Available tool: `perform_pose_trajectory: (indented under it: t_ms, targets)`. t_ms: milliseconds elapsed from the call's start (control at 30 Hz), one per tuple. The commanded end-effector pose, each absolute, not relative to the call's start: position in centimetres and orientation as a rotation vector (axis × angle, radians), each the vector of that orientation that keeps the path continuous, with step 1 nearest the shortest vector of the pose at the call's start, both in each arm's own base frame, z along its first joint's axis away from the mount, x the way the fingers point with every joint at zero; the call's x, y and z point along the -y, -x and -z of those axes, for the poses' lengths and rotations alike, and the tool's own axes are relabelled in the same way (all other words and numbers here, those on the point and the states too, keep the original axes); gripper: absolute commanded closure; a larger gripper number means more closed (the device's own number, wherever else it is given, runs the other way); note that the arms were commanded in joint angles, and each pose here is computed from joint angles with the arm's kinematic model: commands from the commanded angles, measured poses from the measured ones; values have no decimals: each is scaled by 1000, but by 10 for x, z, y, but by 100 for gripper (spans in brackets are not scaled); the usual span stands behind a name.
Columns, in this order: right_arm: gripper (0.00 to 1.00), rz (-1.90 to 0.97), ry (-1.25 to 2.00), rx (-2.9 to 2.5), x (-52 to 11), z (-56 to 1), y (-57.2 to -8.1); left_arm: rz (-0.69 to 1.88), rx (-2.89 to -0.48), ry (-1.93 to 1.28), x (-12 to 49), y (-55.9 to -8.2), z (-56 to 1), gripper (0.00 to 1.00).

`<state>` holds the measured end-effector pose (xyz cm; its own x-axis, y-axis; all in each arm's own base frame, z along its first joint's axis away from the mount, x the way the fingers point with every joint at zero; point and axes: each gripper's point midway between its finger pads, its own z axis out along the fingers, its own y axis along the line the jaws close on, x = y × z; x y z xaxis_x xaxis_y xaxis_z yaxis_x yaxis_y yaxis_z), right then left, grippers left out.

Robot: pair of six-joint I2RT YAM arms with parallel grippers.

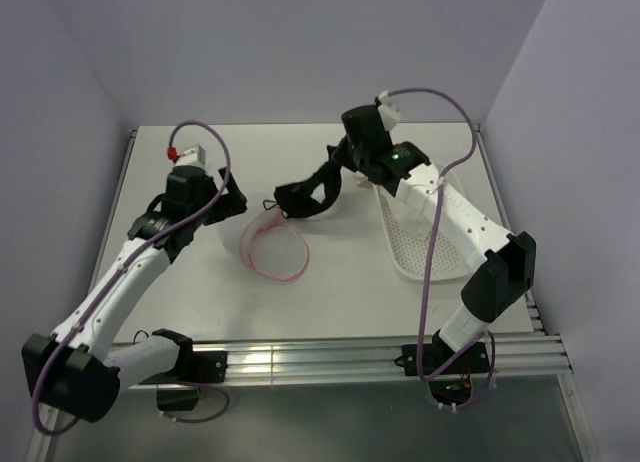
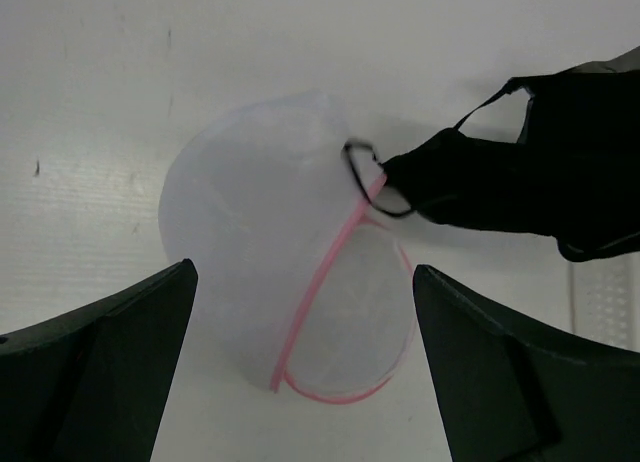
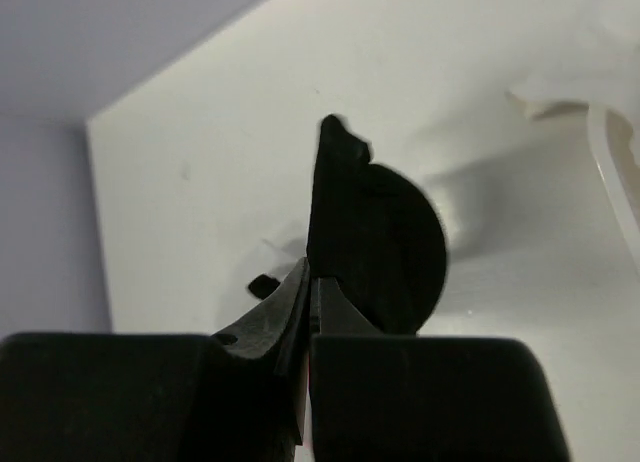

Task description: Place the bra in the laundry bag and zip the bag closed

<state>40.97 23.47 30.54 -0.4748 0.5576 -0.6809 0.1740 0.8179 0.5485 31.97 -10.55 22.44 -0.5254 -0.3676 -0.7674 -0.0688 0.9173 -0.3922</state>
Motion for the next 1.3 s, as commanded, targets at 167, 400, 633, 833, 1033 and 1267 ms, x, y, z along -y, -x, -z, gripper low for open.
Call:
perform_pose_trajectory:
  t_ms: [167, 400, 633, 833, 1033, 1267]
  targets:
    - [100, -532, -623, -2152, -233, -201, -384, 115, -2278, 291, 113, -323, -173, 1]
    - [100, -516, -628, -2201, -228, -164, -369, -94, -2374, 212, 115, -329, -142, 2]
    - [100, -507, -613, -2213, -227, -158, -365, -189, -2430, 163, 115, -328, -120, 18]
    - [97, -485, -602, -2210, -221, -162, -362, -224, -2457, 165, 111, -324, -114, 69]
    - [85, -488, -603, -2203, -217, -165, -357, -278, -2438, 169, 99, -321, -121, 100]
    - [61, -481, -596, -2205, -211, -166, -349, -384, -2368, 351, 37, -333, -143, 100]
